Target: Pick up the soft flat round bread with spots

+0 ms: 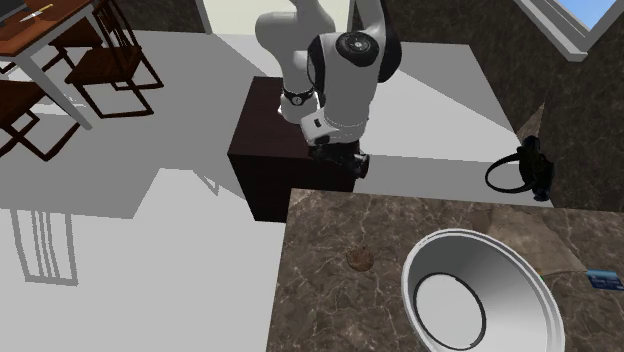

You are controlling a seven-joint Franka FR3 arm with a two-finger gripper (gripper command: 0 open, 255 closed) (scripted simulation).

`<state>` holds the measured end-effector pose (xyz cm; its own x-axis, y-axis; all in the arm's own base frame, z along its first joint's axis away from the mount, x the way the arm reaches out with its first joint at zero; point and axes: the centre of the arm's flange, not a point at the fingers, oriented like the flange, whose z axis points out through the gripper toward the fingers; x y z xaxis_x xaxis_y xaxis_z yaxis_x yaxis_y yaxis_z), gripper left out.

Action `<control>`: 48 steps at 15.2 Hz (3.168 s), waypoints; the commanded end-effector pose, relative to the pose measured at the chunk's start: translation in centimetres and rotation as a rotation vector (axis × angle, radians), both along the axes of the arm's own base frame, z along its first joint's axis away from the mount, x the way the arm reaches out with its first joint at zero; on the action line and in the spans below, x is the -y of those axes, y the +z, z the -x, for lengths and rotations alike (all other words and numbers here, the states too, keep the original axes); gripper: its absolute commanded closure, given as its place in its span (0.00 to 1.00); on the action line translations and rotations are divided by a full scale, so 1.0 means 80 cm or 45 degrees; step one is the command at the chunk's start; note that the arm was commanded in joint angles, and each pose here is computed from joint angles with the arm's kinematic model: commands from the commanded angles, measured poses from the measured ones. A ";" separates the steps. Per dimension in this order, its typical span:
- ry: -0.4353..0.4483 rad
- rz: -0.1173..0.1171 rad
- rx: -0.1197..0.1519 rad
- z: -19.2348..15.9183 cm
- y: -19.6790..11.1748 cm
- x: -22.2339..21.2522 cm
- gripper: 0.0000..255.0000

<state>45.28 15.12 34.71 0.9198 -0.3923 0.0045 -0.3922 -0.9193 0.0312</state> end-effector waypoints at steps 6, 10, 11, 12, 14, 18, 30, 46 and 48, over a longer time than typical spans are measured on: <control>-0.091 -0.018 0.014 -0.059 -0.081 -0.052 0.00; -0.141 -0.027 0.022 -0.096 -0.127 -0.080 0.00; -0.153 -0.029 0.024 -0.106 -0.138 -0.087 0.00; -0.166 -0.031 0.026 -0.115 -0.149 -0.093 0.00; -0.191 -0.035 0.029 -0.135 -0.171 -0.106 0.00; -0.226 -0.042 0.035 -0.162 -0.209 -0.124 0.00; -0.226 -0.041 0.035 -0.163 -0.252 -0.125 1.00; -0.226 -0.042 0.035 -0.162 -0.186 -0.124 1.00; -0.226 -0.042 0.035 -0.162 -0.173 -0.124 1.00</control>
